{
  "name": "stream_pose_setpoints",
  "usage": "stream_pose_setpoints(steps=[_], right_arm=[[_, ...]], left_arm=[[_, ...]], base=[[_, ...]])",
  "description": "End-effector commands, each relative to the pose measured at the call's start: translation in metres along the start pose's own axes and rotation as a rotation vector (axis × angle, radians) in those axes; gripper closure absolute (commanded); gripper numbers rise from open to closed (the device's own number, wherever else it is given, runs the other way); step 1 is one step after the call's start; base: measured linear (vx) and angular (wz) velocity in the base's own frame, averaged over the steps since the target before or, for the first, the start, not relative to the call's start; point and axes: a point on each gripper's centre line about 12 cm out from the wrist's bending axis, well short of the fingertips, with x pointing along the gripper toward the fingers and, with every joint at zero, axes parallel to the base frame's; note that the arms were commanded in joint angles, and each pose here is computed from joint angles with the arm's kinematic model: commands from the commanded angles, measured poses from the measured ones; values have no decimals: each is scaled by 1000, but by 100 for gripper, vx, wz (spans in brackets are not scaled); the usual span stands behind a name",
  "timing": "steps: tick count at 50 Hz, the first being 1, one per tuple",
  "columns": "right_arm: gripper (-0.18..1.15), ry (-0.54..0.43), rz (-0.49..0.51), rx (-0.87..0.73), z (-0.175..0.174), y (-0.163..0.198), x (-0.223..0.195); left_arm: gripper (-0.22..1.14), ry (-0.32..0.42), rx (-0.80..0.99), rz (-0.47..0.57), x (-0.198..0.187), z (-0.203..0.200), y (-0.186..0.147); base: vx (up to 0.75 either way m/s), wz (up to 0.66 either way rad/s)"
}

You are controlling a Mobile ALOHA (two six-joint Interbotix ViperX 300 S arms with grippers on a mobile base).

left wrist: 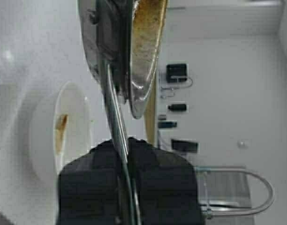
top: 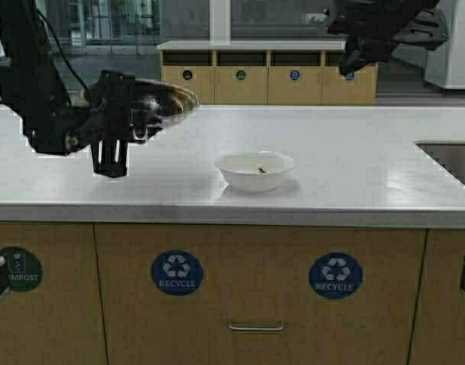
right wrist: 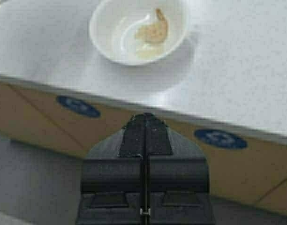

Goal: Add oil to the pan and cook the shrimp and serve it

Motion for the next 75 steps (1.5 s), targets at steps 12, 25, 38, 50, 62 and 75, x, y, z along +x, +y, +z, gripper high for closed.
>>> stream_pose_setpoints(steps=[12,25,38,50,62,75], right_arm=[[92,-26,5,2,8,2,-2],[92,-21,4,1,7,2,0],[92,-16,3,2,6,1,1],[92,-13,3,2,5,1,1],[92,-13,3,2,5,1,1],[92,-13,3,2,5,1,1]], left_arm=[[87,-30,-85,-17,8,2,45],[87,-26,-130,-5,17,1,67],[87,-27,-138,-14,29,0,81],[87,-22,-210,-28,38,-1,89],[83,-19,-213,-34,39,-1,86],[56,3,-209,-37,38,-3,82]], base=[[0,0],[0,0],[0,0],[0,0],[0,0],[0,0]])
